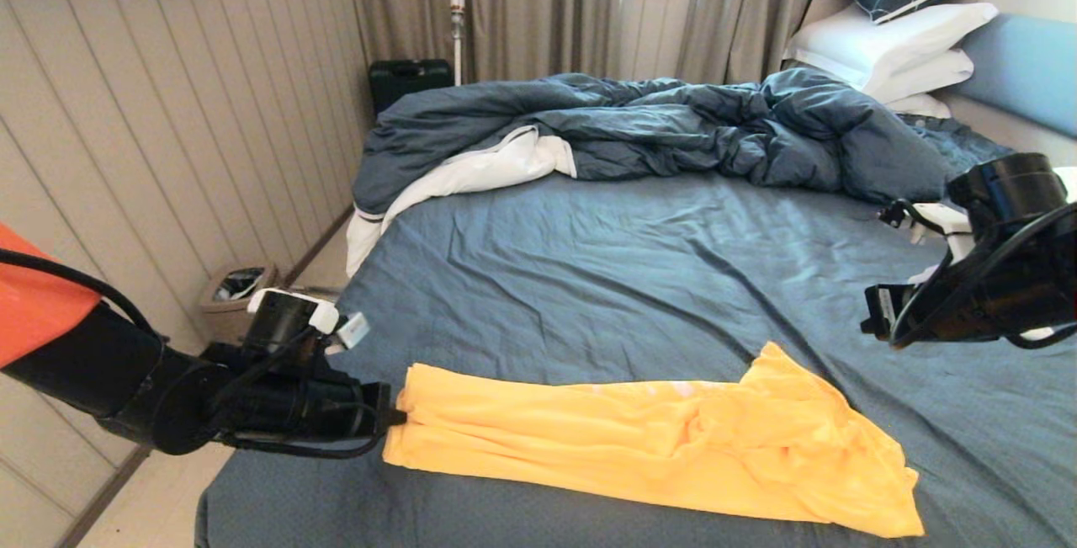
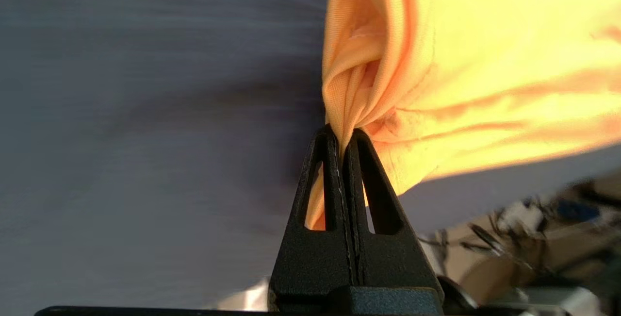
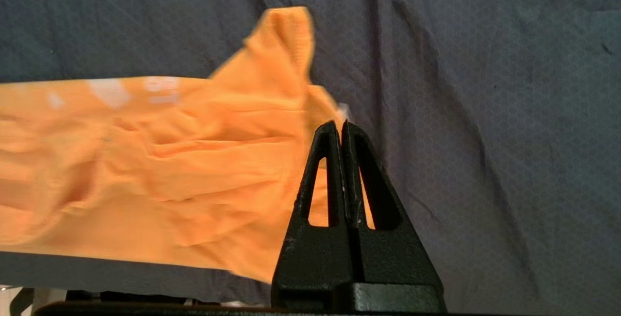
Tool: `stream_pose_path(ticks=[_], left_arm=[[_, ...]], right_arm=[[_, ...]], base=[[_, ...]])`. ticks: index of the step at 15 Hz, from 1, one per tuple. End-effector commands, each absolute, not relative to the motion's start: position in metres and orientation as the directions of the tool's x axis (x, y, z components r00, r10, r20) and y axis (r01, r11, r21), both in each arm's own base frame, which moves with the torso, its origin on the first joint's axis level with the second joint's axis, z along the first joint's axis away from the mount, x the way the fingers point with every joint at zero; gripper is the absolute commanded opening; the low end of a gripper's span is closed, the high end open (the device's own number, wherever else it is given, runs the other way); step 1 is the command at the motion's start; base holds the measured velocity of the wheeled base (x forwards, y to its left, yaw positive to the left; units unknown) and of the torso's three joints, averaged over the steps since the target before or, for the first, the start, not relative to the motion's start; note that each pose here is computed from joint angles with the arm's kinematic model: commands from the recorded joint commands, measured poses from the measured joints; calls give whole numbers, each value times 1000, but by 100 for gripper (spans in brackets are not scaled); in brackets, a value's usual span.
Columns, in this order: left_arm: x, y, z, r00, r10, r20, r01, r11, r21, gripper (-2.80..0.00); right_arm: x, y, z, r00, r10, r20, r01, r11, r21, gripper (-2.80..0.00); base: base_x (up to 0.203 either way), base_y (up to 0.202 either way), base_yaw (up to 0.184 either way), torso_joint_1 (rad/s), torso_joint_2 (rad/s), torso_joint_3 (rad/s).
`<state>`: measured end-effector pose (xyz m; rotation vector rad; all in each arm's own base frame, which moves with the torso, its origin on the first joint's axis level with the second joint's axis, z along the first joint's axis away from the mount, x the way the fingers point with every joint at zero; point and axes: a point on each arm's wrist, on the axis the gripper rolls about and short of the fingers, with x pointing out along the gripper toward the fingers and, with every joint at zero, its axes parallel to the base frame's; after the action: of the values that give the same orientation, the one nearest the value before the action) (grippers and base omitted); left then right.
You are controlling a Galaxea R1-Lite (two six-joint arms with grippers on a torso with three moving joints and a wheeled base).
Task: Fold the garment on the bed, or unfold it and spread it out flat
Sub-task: Unford the yellow T-shirt
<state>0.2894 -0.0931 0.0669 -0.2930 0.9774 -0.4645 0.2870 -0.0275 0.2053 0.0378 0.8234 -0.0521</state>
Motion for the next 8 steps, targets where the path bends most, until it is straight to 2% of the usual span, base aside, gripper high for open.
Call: stream_pose_path(ticks=[1,7,8], left_arm=[[294,-71,66,498,-479,-723,198,874,-443,-280],[295,-67,67,493,-508,-706,209,857,-471,-280],[294,-66,66,490,-506,-710,207,858,-469,0]], right_arm=[[287,-28,203,670,-32,-742,62,998,14,-280],[287,-27,202,667,-29,-745,57,998,12,-280],[287,-27,202,667,-29,-745,57,998,12,-280]], base=[[0,0,0,0,0,0],[0,0,0,0,0,0],[0,0,0,0,0,0]])
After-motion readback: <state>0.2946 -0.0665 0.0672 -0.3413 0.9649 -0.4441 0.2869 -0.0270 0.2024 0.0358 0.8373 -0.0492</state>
